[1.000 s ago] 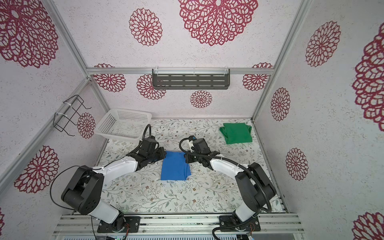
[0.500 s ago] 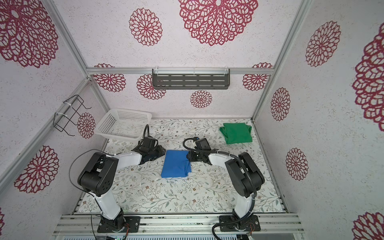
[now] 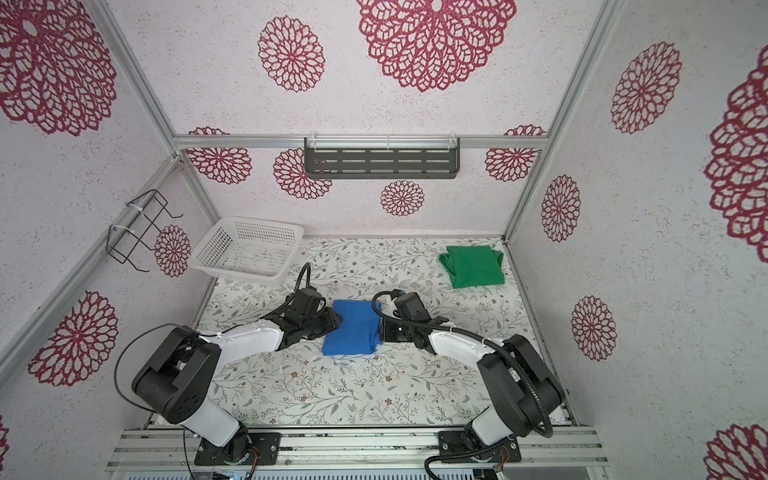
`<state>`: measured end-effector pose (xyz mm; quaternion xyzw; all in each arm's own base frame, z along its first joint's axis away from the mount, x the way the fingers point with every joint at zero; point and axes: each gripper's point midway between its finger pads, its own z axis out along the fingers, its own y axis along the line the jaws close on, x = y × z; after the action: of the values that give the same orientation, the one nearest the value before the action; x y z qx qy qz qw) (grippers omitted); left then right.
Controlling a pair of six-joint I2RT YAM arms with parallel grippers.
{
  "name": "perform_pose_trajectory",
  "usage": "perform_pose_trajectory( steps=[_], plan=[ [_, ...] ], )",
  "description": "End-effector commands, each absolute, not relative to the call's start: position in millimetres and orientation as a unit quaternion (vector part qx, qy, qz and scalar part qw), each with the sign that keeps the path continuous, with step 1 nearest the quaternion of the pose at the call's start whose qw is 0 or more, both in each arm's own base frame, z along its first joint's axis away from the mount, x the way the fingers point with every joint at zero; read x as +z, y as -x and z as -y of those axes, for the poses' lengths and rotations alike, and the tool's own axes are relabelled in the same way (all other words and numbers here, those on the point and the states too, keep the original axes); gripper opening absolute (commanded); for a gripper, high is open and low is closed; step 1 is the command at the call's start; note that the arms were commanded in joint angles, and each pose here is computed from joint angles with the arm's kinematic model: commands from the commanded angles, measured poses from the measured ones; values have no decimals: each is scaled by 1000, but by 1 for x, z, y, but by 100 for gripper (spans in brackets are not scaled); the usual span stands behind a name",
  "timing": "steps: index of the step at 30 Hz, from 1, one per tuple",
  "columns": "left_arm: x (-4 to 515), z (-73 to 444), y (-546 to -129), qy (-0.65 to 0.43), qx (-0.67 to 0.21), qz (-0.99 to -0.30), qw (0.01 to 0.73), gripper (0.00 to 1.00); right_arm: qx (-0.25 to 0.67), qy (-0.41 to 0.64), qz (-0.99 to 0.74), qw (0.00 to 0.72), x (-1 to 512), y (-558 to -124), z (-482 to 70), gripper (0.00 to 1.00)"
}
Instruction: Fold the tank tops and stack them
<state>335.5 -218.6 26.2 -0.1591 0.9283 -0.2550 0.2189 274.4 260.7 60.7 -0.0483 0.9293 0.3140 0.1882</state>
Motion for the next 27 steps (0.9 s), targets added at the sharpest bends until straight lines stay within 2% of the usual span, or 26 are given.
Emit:
perform_pose_trajectory(
  steps=[1, 3, 8, 10, 18, 19, 22, 23, 27],
  plan=[
    [25, 228, -336, 175, -277, -919, 219, 38, 363, 37, -910, 197, 78, -278, -277, 4],
    [22, 228, -335, 178, -279, -918, 217, 38, 373, 37, -907, 191, 75, -276, -281, 9],
    [19, 231, -335, 178, -278, -919, 215, 37, 389, 42, -901, 187, 70, -275, -289, 14],
    [18, 231, -334, 178, -276, -920, 215, 36, 389, 41, -902, 185, 67, -276, -291, 23],
    [16, 227, -332, 182, -267, -921, 216, 33, 406, 35, -899, 162, 57, -266, -299, 26],
    [15, 227, -332, 183, -266, -921, 216, 33, 409, 35, -898, 158, 57, -264, -301, 25],
    [12, 224, -331, 185, -259, -923, 216, 32, 410, 30, -899, 149, 55, -254, -302, 3],
    [11, 223, -331, 186, -257, -923, 217, 31, 408, 27, -900, 151, 55, -253, -300, 0],
    [-3, 214, -327, 190, -229, -931, 212, 27, 364, 30, -918, 155, 53, -247, -279, 0]
  ],
)
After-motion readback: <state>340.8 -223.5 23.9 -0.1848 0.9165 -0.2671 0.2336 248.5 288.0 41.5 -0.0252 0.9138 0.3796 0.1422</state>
